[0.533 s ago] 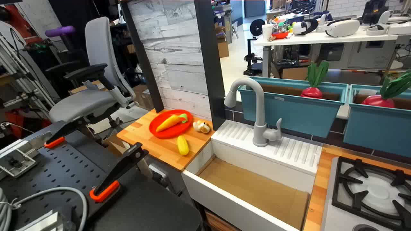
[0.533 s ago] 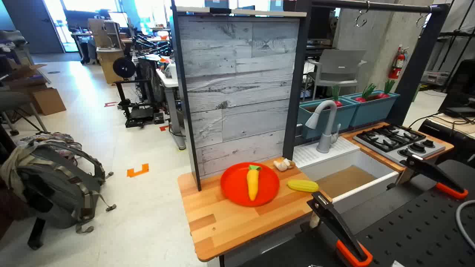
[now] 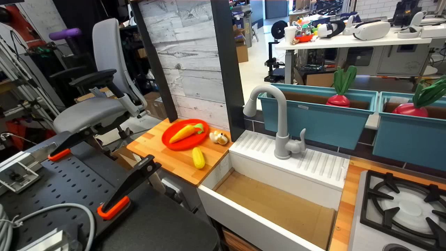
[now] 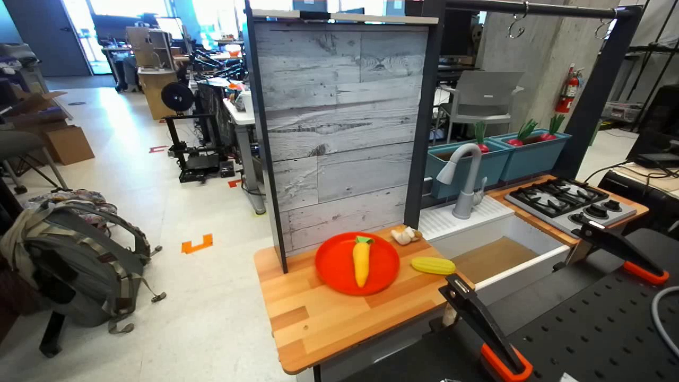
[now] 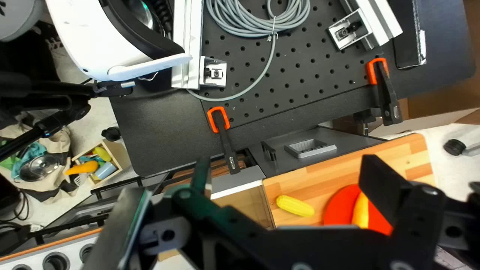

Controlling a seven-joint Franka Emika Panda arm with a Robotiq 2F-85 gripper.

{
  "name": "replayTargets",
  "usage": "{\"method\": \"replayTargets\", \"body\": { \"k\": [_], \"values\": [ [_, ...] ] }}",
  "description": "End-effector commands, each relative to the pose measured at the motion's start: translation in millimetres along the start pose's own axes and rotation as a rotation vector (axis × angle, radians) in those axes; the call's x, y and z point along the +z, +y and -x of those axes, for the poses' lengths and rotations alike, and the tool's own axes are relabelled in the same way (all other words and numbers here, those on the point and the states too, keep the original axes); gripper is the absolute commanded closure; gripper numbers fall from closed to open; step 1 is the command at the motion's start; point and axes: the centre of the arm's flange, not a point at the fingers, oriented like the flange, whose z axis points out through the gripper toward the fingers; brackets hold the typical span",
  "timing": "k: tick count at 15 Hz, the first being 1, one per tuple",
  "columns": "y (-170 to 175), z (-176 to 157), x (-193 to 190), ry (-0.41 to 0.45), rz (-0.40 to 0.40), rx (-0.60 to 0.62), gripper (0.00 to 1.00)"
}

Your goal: Move the corn plush toy to the left

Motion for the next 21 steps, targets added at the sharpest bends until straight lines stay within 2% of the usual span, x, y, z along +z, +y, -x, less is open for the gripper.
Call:
{"method": "replayTargets", "body": {
  "k": [1,6,13,18,21],
  "values": [
    [0,0,0,0.0,0.0,0.0,0.0],
    [0,-2,0,-0.007,0.003,-0.001,0.0],
    [-28,-45,17,0.022,0.053,-0.03,0.0],
    [-50,-80,43,0.089,0.087,-0.086,0.0],
    [-61,-96,65,0.15,0.141,-0.173,0.0]
  ]
}}
